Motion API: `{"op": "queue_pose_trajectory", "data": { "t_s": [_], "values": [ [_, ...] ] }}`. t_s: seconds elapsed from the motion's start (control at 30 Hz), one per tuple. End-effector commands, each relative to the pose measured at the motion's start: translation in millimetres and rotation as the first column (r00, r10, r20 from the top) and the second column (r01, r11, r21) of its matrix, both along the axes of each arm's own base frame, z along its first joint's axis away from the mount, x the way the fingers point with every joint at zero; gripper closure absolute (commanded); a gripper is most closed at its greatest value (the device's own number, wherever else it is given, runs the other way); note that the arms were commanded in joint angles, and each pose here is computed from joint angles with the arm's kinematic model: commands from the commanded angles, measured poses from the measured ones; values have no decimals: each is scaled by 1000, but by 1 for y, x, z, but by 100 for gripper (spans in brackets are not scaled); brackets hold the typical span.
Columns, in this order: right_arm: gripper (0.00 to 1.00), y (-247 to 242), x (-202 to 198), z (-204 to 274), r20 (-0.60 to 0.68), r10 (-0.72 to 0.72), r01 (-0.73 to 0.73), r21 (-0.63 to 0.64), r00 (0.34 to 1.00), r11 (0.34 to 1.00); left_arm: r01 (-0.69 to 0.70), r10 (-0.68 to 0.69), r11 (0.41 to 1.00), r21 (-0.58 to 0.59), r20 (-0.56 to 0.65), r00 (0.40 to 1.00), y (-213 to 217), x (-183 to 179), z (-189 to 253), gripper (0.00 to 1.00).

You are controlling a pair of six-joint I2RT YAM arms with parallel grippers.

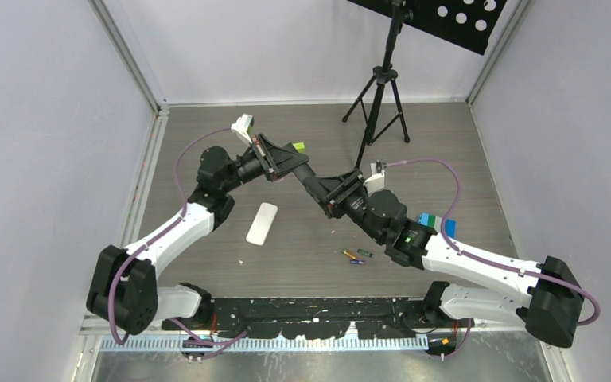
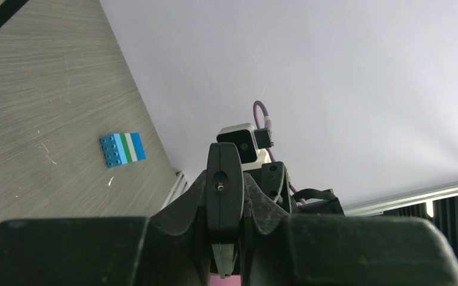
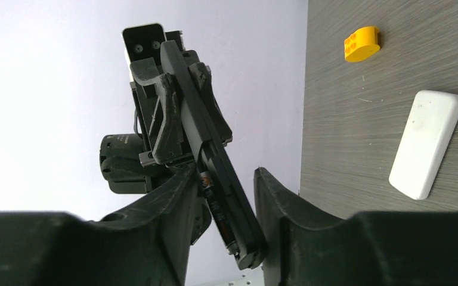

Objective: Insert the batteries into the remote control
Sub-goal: Load the battery into the remote control.

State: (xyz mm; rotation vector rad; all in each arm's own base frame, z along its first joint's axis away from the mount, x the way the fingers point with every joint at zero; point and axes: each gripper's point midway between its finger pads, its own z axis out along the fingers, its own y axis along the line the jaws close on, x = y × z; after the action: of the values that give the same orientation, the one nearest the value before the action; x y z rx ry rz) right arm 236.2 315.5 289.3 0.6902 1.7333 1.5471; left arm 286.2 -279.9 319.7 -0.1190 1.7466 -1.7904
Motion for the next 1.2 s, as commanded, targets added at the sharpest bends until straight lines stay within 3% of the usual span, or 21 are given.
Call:
{"op": "queue_pose_trajectory", "data": {
  "t_s": [0.0,0.2,0.37,0.4,0.6,0.77,0.9,1.17],
  "values": [
    [60,-1,2,16,37,4,-6,69,999,998,18,-13,997,-81,67,998,0,-4,33,100],
    [76,8,-2,12,96,61,-65,36,993,997,18,-14,990,-140,31,999,2,-4,45,100],
    [79,13,-6,0,116,98,-99,4,988,995,15,-10,989,-148,35,999,3,-5,52,100],
    [75,14,-7,0,119,103,-104,2,987,995,16,-10,990,-142,41,999,3,-5,51,100],
    [32,1,-5,17,170,85,-86,3,982,996,25,-20,998,-61,85,996,-1,-5,32,100],
    [17,-20,-7,33,229,63,-67,8,971,998,60,-57,998,-25,113,992,-4,-7,16,100],
    [19,-29,-10,36,254,61,-66,10,965,998,80,-76,996,-26,123,989,-6,-8,14,100],
    [45,-26,-8,21,256,96,-85,-54,962,995,87,-82,996,-31,133,988,-7,-9,18,100]
  ]
}}
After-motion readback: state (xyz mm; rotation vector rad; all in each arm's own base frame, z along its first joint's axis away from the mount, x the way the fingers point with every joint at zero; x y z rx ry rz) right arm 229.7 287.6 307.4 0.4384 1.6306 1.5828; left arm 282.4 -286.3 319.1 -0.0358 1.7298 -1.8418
